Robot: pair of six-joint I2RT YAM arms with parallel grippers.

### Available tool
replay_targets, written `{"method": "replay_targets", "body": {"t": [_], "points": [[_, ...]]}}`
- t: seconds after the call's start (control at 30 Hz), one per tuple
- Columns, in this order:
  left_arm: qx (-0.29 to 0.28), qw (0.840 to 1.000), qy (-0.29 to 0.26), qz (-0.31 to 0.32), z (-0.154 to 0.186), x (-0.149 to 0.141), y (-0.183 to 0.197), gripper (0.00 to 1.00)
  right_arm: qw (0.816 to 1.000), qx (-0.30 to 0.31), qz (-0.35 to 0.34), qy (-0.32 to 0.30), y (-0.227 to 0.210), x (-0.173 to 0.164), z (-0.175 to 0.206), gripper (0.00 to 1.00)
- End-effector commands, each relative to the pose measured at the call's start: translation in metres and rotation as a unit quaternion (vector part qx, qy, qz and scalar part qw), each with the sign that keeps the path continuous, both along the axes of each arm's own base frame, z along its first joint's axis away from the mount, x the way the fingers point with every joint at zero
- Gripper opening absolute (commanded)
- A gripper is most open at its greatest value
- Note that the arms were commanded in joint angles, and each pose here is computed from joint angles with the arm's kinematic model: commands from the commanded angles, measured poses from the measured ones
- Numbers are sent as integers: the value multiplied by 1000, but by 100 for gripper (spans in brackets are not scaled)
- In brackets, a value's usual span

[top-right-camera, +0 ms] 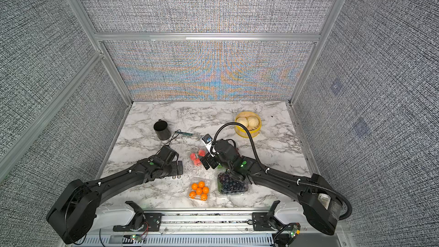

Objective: Label fruit boxes
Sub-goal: Pick up the label sticker from the center of the board.

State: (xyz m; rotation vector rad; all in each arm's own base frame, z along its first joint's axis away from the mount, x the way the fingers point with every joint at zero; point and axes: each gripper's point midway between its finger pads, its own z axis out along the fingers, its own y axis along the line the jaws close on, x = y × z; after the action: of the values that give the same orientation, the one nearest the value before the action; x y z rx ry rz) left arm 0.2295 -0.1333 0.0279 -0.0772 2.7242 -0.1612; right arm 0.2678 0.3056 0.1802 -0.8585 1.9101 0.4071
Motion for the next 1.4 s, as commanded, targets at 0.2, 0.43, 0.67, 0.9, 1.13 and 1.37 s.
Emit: {"method": "replay_targets", "body": {"t": [0.2, 0.43, 0.67, 0.9, 1.13, 1.37], "points": [[24, 999, 31, -9, -17, -8, 5, 100, 1000, 5, 7, -18, -4, -1, 5, 99], [81, 995, 56, 6, -29, -13, 14, 91, 1000, 9, 2, -28, -12, -4, 10, 99], [59, 997, 53, -8, -31, -13, -1, 92, 999, 20, 7, -34, -16, -9, 14, 99], [27, 999, 41, -19, -23, -13, -13, 93, 999, 16, 9, -30, -15, -8, 9, 99], [10, 999, 14, -31, -2, -5, -19, 92, 999, 8, 5, -31, -16, -6, 7, 99], [44, 997, 42, -38, -20, -10, -13, 94, 999, 11, 3, -35, -21, -7, 9, 99]]}}
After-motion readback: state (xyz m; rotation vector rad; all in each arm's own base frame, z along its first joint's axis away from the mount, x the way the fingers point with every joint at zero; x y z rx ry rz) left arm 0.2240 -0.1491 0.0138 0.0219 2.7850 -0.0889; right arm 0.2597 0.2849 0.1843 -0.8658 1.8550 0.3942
